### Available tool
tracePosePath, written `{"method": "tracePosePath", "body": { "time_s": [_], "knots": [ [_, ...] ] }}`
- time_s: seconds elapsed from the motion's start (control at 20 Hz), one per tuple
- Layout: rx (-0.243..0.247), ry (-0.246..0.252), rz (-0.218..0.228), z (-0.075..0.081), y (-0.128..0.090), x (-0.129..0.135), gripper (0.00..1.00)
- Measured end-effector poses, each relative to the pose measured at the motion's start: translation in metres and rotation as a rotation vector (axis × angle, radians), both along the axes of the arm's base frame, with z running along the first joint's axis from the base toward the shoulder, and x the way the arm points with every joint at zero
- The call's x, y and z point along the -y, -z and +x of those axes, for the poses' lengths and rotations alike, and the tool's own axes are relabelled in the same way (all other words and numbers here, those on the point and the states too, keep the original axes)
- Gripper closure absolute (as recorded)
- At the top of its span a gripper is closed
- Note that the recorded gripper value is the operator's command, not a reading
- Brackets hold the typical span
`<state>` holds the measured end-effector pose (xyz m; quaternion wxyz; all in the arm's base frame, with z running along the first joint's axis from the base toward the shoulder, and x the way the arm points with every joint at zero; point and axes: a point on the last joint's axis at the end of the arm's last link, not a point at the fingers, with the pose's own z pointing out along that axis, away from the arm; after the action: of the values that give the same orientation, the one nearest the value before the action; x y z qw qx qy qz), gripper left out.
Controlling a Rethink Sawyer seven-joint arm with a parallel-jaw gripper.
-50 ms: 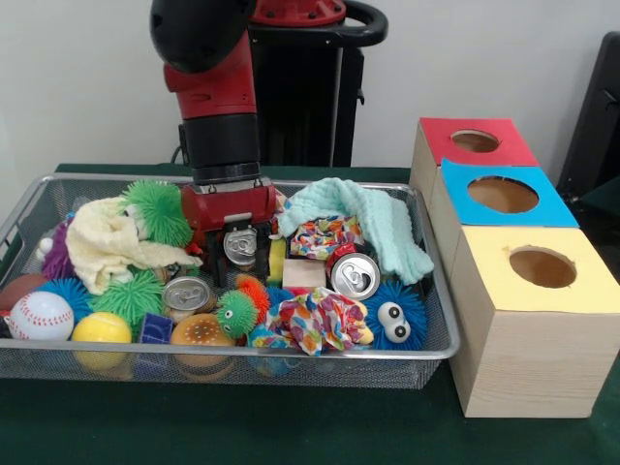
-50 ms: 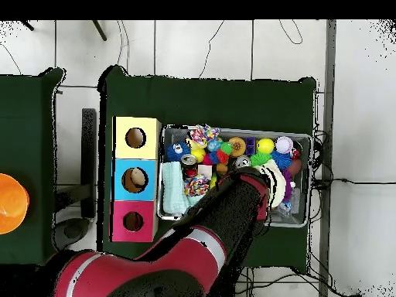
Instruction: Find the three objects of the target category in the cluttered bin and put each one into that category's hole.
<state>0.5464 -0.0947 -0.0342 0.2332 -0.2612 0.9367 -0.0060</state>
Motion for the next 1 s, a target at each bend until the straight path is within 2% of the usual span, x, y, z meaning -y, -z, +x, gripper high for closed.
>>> {"method": "tracePosePath", "body": {
  "time_s": [0.2,0.55,0.7,0.85,0.9,1.0],
  "knots": [
    [-0.015,-0.029,0.002,-0.002,0.005,-0.008,0.00],
    [-0.015,-0.028,0.021,-0.002,0.009,-0.013,0.00],
    [-0.006,-0.011,0.036,0.000,0.010,-0.011,0.00],
    [0.017,0.042,0.061,0.004,0.013,-0.009,0.00],
    [0.026,0.062,0.070,0.005,0.014,-0.008,1.00],
    [0.040,0.095,0.085,0.007,0.015,-0.006,1.00]
  ]
}}
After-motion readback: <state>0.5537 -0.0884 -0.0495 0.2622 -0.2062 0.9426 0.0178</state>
